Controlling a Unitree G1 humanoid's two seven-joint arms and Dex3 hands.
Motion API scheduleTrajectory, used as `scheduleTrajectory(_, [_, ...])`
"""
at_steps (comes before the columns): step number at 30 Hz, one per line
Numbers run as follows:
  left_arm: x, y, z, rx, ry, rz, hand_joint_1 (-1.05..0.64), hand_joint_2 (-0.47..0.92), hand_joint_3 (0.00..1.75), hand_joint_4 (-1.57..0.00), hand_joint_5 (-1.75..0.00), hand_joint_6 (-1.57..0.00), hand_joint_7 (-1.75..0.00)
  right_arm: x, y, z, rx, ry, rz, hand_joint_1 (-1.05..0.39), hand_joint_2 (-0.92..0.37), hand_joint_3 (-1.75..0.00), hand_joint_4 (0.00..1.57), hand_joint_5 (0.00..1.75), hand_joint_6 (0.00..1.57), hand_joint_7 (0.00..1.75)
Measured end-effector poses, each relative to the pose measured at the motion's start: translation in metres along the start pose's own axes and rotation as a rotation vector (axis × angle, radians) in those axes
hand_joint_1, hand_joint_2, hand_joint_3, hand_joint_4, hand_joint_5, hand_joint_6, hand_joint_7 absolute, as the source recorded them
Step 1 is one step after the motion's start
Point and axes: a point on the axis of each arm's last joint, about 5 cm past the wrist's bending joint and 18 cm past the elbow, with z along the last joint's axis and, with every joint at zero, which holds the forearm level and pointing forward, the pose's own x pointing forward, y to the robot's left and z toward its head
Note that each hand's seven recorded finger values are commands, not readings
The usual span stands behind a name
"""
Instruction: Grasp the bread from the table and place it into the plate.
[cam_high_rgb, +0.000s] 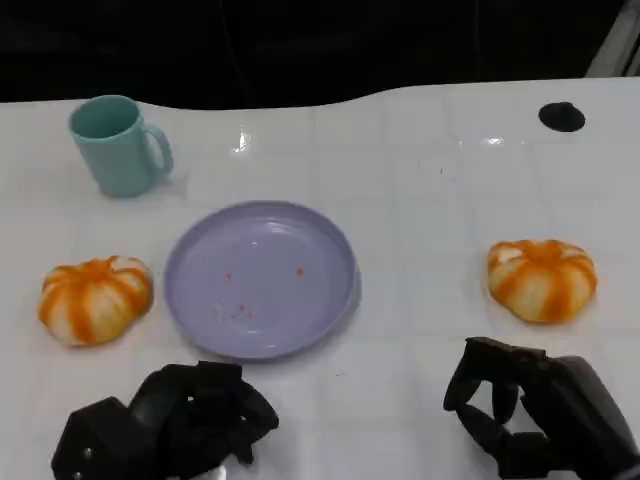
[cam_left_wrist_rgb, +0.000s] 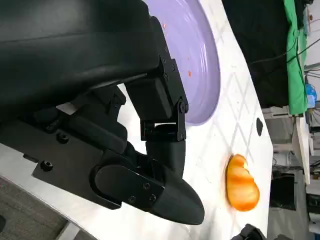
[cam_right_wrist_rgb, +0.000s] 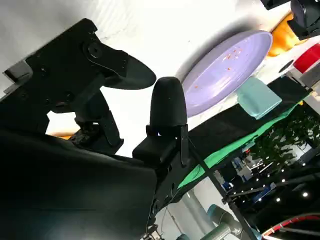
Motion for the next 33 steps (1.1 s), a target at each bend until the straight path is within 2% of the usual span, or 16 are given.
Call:
scheduleTrajectory(3, [0.0,0.0,0.0,0.0,0.0,0.0,-1.01,0.9,0.0,-0.96,-1.47,-1.2,-0.8,0.0,0.0,0.0,0.001,-0.005,-0.001,-0.24,-0.44,-1.06,0.75,1.75,0.66,1.37])
scheduleTrajectory(6, [0.0,0.0,0.0,0.0,0.0,0.0,-1.0,0.9,0.0,-0.95,-1.47,-1.2,-0.8,0.0,-0.0001,0.0,0.004,-0.007,-0.003,-0.23,-0.44,-1.03,0.74,1.73,0.71,1.25])
scheduleTrajectory(9, [0.0,0.0,0.0,0.0,0.0,0.0,-1.0,0.9,0.0,-0.96,-1.47,-1.2,-0.8,0.0,-0.0005,0.0,0.012,-0.008,-0.011,-0.23,-0.44,-1.02,0.72,1.64,0.76,1.1])
scheduleTrajectory(14, [0.001,0.001,0.0,-0.002,0.001,0.002,-1.0,0.9,0.0,-0.95,-1.46,-1.2,-0.79,0.0,-0.001,0.0,0.022,-0.022,-0.057,-0.22,-0.49,-0.92,0.73,1.34,0.8,0.77])
scheduleTrajectory(16, [0.001,0.001,0.0,-0.002,-0.001,0.001,-0.99,0.9,0.0,-0.95,-1.46,-1.2,-0.79,0.001,-0.0015,0.001,0.02,-0.031,-0.081,-0.24,-0.53,-0.83,0.7,1.14,0.78,0.61])
scheduleTrajectory(17, [0.002,0.001,0.0,-0.002,-0.002,0.001,-0.99,0.9,0.0,-0.95,-1.47,-1.2,-0.79,0.002,-0.0021,0.001,0.018,-0.036,-0.091,-0.27,-0.6,-0.69,0.68,0.89,0.77,0.46])
scheduleTrajectory(19, [0.002,0.001,0.001,-0.001,-0.004,0.0,-0.99,0.9,0.0,-0.96,-1.47,-1.2,-0.79,0.004,-0.0034,0.002,0.01,-0.049,-0.097,-0.3,-0.73,-0.45,0.66,0.6,0.76,0.27])
scheduleTrajectory(20, [0.003,0.001,0.001,-0.001,-0.005,0.0,-1.0,0.9,0.0,-0.96,-1.47,-1.2,-0.79,0.005,-0.0045,0.002,0.005,-0.057,-0.099,-0.33,-0.82,-0.27,0.65,0.41,0.73,0.15])
scheduleTrajectory(21, [0.003,0.001,0.001,0.0,-0.006,-0.001,-1.0,0.9,0.0,-0.97,-1.47,-1.21,-0.79,0.006,-0.0061,0.003,0.0,-0.065,-0.102,-0.34,-0.86,-0.18,0.63,0.33,0.71,0.1])
scheduleTrajectory(24, [0.004,0.001,0.002,0.001,-0.008,-0.002,-1.0,0.89,0.0,-0.97,-1.47,-1.21,-0.78,0.009,-0.0132,0.004,-0.024,-0.091,-0.102,-0.39,-0.9,-0.07,0.51,0.18,0.58,0.01])
scheduleTrajectory(33, [0.004,0.001,0.002,0.001,-0.008,-0.003,-1.0,0.9,0.0,-0.96,-1.46,-1.21,-0.78,0.018,-0.0354,0.009,-0.176,-0.051,-0.059,-0.5,-0.92,-0.02,0.23,0.02,0.29,0.0])
